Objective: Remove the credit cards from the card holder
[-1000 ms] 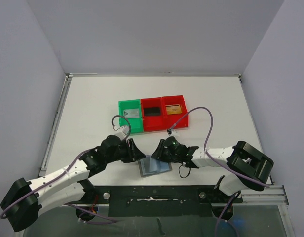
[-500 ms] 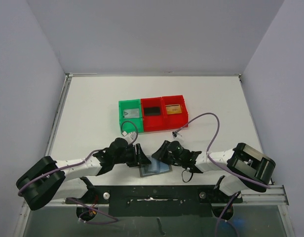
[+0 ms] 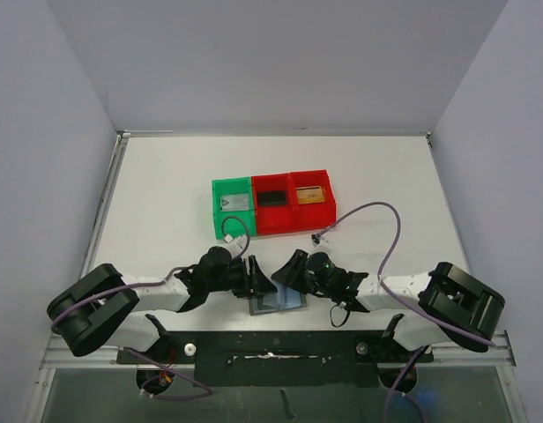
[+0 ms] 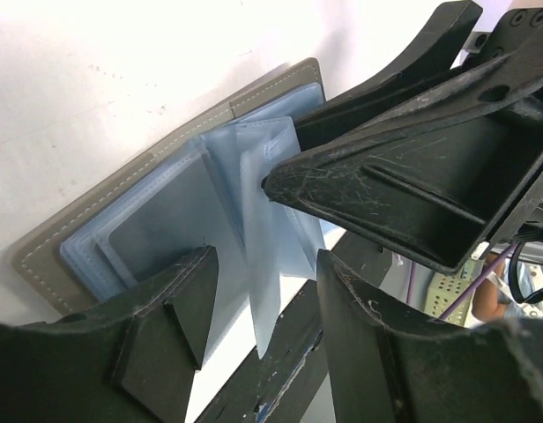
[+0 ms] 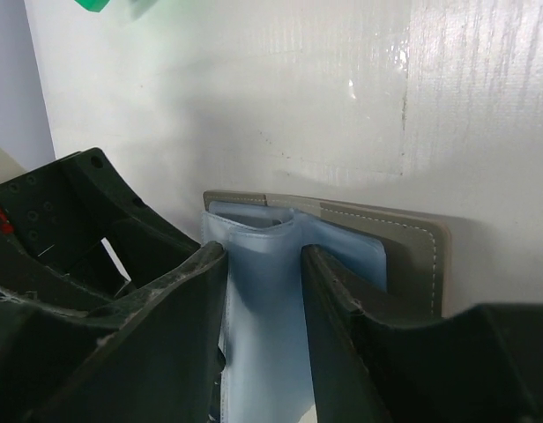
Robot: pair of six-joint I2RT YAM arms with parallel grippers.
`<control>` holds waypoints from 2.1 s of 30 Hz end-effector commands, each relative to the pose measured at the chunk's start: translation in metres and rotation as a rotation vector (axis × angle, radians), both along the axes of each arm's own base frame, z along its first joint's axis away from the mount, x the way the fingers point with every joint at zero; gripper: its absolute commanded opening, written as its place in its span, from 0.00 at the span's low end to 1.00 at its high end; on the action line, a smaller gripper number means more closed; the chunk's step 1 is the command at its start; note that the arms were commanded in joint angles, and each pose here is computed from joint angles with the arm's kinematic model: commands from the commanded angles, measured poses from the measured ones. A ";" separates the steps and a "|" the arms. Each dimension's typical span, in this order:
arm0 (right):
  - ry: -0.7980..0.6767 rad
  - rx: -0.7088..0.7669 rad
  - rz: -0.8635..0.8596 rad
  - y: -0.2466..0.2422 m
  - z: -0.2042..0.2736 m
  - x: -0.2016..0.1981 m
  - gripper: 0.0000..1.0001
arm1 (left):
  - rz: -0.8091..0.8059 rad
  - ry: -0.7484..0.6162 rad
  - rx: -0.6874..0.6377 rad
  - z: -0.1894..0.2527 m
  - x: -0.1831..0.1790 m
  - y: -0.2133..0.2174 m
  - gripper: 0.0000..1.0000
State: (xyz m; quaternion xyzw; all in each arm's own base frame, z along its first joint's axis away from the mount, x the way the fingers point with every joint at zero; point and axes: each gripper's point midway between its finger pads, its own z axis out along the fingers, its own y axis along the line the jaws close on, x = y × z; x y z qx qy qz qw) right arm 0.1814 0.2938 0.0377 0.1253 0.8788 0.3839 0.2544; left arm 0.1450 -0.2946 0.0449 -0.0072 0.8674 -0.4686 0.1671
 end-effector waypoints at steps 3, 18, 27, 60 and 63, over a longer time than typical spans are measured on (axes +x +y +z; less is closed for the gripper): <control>-0.093 -0.027 0.031 -0.005 0.027 0.009 0.48 | -0.051 -0.034 -0.121 0.026 -0.002 -0.018 0.48; -0.219 -0.122 -0.170 -0.069 0.091 0.035 0.51 | -0.123 -0.038 -0.119 0.029 -0.003 -0.055 0.46; -0.206 -0.053 -0.046 -0.044 0.078 0.024 0.38 | -0.102 0.033 -0.095 0.001 -0.019 -0.050 0.39; -0.082 -0.467 0.210 0.039 0.022 0.013 0.55 | 0.386 -0.203 0.196 0.055 0.016 0.088 0.50; -0.066 -0.503 0.192 0.037 0.017 0.009 0.55 | 0.398 -0.208 0.189 0.057 0.017 0.090 0.51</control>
